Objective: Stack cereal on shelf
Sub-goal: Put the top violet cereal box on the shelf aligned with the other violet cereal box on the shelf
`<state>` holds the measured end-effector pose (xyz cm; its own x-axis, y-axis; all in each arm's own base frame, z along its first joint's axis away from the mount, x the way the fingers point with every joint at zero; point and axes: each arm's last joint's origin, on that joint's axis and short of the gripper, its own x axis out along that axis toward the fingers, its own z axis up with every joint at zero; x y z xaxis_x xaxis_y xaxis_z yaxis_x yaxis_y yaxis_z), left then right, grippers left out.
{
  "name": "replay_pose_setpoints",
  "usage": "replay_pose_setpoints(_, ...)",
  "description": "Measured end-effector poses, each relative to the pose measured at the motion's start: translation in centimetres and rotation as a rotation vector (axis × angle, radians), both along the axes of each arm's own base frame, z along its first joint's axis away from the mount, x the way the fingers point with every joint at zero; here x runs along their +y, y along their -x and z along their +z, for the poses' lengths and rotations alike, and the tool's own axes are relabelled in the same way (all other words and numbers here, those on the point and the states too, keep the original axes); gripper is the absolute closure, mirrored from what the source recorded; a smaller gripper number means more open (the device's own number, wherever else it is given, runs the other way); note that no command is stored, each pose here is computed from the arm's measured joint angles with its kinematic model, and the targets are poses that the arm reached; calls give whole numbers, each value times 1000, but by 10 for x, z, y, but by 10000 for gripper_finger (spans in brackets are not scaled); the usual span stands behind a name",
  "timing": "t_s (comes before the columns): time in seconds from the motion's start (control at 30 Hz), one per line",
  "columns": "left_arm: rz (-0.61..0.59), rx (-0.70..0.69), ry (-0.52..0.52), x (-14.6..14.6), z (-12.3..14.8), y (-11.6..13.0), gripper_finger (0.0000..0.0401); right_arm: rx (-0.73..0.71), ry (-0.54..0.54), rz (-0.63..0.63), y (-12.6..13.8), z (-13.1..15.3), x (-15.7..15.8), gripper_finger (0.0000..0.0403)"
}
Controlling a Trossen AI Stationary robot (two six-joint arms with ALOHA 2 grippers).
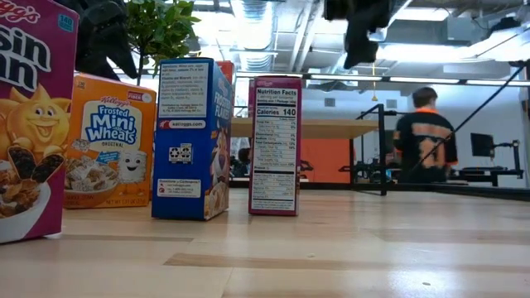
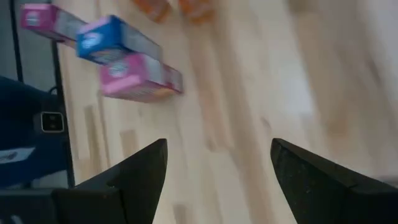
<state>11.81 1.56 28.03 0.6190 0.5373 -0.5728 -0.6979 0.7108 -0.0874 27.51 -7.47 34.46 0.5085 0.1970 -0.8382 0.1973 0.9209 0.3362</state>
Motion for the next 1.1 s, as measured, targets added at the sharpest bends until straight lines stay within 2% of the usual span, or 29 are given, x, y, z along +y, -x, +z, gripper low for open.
replay_pose_setpoints(0.13, -65, 27, -2, -1, 0, -1, 80, -164, 103, 119, -14, -18, 58, 93)
replay_pose_setpoints(0.2, -100, 40, -1, -2, -1, -1, 80, -262, 201, 226, -22, -20, 83, 94)
replay_pose_setpoints(0.3, -136, 46, 16, -3, -1, -1, 80, -334, 369, 379, -40, -25, 112, 94)
replay_pose_setpoints(0.37, -148, 45, 26, -3, -1, -1, 80, -318, 424, 441, -50, -30, 121, 94)
replay_pose_setpoints(0.53, -170, 60, 22, -4, -2, -1, 80, -246, 433, 505, -78, -46, 138, 94)
replay_pose_setpoints(0.83, -224, 109, 3, -4, -3, 0, 80, -160, 542, 805, -112, -73, 166, 94)
replay_pose_setpoints(1.1, -223, 119, 1, -4, -4, 1, 80, -82, 612, 1036, -125, -89, 169, 94)
